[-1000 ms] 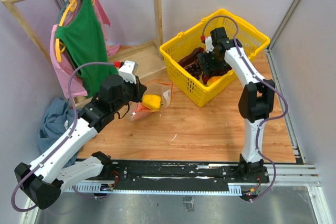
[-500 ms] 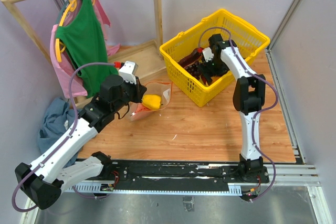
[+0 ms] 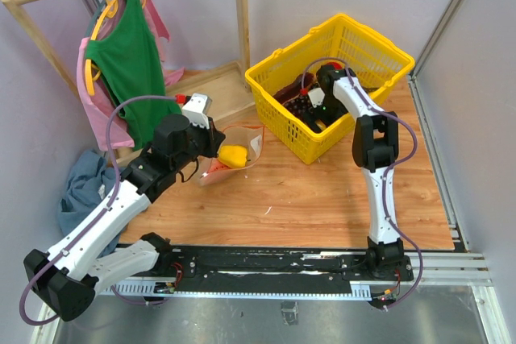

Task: Place the food in the zip-top bag and seal the zipper
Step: Pick up the fake fruit from the bin.

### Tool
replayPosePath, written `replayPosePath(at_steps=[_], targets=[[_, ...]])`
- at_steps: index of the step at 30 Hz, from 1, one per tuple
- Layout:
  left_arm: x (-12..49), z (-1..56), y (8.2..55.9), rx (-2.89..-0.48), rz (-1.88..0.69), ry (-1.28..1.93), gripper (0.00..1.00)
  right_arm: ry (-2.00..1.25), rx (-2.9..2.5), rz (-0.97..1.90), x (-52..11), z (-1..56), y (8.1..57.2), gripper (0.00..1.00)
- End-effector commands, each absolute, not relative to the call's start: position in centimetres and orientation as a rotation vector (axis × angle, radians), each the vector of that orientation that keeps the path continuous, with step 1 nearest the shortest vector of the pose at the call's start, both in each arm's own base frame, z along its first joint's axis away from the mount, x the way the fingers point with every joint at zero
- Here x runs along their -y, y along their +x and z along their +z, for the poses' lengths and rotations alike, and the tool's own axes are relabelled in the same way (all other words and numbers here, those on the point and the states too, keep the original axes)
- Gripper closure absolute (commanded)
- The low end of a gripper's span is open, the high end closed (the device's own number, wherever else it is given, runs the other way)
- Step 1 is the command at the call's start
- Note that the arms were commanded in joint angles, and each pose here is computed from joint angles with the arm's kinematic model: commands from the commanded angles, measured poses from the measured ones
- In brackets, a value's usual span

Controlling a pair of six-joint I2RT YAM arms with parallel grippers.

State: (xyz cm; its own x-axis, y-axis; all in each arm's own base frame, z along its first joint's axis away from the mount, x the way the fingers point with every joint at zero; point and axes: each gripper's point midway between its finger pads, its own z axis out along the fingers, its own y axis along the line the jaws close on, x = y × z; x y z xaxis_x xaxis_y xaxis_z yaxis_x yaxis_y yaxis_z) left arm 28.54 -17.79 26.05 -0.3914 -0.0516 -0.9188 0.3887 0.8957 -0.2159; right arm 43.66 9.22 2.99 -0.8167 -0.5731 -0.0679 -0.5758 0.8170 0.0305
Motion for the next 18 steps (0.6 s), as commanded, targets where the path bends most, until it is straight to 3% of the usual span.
replayPosePath(at_steps=[1,9,18], targets=[[17.7,26.6,29.0,-1.889,-0.485,0.248,1.00,-0.890,-2.844,0.195,-11.2,4.9,44.7,0.00],[17.7,26.7,29.0,-1.887,-0.486,0.250,1.00,-0.856,-2.770,0.285,-12.7,5.0,45.8,0.06],[17.7,26.7,28.9,-1.886,-0.491,0.251,1.00,-0.820,-2.716,0.251,-12.5,7.5,45.8,0.45]])
